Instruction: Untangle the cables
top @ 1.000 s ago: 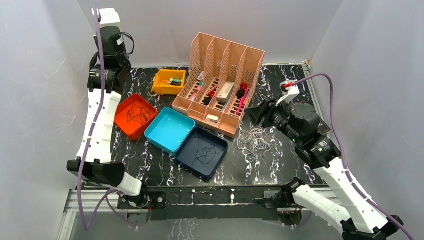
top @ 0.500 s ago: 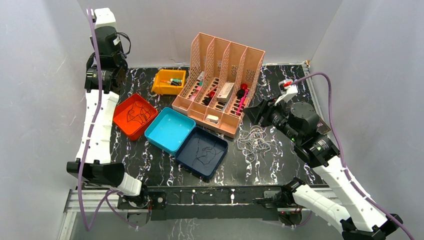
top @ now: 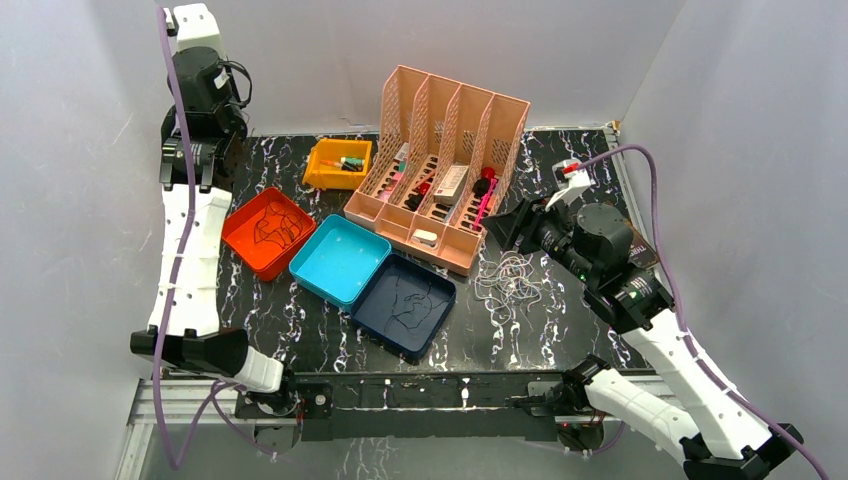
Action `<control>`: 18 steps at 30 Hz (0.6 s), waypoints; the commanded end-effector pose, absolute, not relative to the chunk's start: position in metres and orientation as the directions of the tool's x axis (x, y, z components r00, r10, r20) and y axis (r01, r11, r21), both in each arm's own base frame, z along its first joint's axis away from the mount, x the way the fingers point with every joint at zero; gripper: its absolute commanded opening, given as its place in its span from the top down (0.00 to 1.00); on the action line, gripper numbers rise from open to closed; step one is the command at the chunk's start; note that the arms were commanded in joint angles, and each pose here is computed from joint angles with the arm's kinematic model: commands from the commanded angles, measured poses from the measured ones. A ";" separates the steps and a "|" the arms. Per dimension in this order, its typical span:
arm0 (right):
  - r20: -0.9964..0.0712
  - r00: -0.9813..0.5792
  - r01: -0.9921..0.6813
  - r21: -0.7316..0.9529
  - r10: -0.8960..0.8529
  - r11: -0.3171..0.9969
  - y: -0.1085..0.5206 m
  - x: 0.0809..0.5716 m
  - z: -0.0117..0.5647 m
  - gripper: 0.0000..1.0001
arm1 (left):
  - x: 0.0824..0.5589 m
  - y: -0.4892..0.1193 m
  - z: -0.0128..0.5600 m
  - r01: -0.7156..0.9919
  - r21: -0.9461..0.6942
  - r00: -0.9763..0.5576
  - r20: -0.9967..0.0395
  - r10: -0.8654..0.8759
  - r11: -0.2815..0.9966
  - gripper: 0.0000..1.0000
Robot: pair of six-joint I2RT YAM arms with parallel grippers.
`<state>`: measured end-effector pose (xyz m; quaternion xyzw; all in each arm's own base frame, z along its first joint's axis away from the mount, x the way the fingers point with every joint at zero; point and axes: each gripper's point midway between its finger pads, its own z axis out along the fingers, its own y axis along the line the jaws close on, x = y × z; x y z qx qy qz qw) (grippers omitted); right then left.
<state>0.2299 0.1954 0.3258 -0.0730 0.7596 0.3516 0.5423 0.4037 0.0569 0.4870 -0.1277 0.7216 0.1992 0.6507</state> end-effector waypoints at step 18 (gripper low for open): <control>-0.875 -0.384 -0.529 0.470 0.294 0.707 0.203 0.230 0.341 0.38 | 0.366 0.092 0.385 -0.597 0.235 -0.310 -0.949 0.050 0.767 1.00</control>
